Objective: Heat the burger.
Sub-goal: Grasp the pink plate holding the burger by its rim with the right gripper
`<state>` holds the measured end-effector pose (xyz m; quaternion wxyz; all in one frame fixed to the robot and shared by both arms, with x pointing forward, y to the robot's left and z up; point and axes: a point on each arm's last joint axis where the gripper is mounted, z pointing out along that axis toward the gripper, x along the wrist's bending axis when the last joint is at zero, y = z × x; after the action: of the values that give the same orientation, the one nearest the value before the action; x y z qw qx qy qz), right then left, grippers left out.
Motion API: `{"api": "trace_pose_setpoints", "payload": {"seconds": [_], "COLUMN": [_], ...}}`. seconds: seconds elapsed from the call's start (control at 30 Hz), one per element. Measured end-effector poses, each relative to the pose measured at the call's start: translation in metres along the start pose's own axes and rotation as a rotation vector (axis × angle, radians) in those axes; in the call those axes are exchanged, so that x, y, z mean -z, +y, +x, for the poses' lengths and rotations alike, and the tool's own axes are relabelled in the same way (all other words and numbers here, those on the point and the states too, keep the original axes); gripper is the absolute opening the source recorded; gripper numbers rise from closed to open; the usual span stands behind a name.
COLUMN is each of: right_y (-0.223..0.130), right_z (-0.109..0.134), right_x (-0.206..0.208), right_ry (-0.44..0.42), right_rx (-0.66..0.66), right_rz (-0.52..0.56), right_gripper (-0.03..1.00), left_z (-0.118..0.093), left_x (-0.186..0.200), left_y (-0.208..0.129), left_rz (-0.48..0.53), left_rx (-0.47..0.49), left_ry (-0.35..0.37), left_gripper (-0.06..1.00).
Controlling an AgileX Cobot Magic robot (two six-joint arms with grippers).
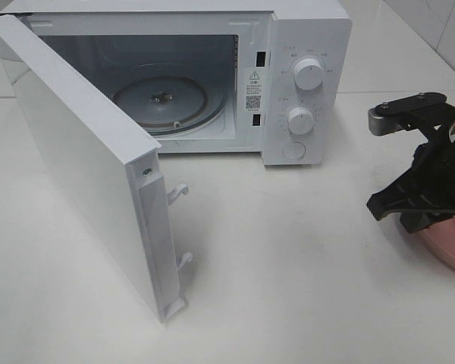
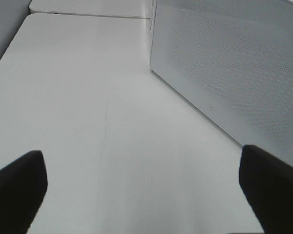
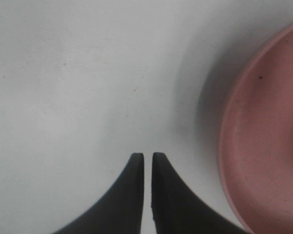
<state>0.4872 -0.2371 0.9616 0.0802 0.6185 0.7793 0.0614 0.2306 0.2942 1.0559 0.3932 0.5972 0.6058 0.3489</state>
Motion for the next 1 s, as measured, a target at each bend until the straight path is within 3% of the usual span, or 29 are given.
{"api": "trace_pose_setpoints", "payload": {"seconds": [0.13,0.17,0.2,0.23,0.27,0.3,0.33,0.4,0.43,0.6,1.0], "right_y": [0.000,0.000,0.000,0.000,0.000,0.000,0.002,0.002,0.004,0.007,0.007], "right_z": [-0.006,-0.010,-0.010,-0.011,-0.013,-0.013,-0.014,-0.015,-0.015,-0.023,-0.045], "right_x": [0.000,0.000,0.000,0.000,0.000,0.000,0.000,0.000,0.000,-0.004,-0.036], "right_ry": [-0.017,-0.025,-0.025,-0.031,-0.037,-0.037,-0.043,-0.047,-0.049,-0.054,-0.064], "right_rx": [-0.005,-0.011,-0.011,-0.009,-0.008,-0.008,-0.002,0.002,0.006,-0.019,-0.093], "right_rz": [0.003,0.003,0.003,0.003,-0.001,-0.001,-0.017,-0.024,-0.041,-0.062,0.022], "right_gripper": [0.21,0.34,0.34,0.43,0.60,0.60,0.79,0.85,0.93,0.99,0.97], "left_z": [0.000,0.000,0.000,0.000,0.000,0.000,0.000,0.000,0.000,0.000,0.000], "left_x": [0.000,0.000,0.000,0.000,0.000,0.000,0.000,0.000,0.000,0.000,0.000], "left_y": [0.000,0.000,0.000,0.000,0.000,0.000,0.000,0.000,0.000,0.000,0.000], "left_rz": [0.000,0.000,0.000,0.000,0.000,0.000,0.000,0.000,0.000,0.000,0.000], "left_rx": [0.000,0.000,0.000,0.000,0.000,0.000,0.000,0.000,0.000,0.000,0.000], "left_ry": [0.000,0.000,0.000,0.000,0.000,0.000,0.000,0.000,0.000,0.000,0.000], "left_gripper": [0.99,0.99,0.99,0.99,0.99,0.99,0.99,0.99,0.99,0.99,0.99]}}
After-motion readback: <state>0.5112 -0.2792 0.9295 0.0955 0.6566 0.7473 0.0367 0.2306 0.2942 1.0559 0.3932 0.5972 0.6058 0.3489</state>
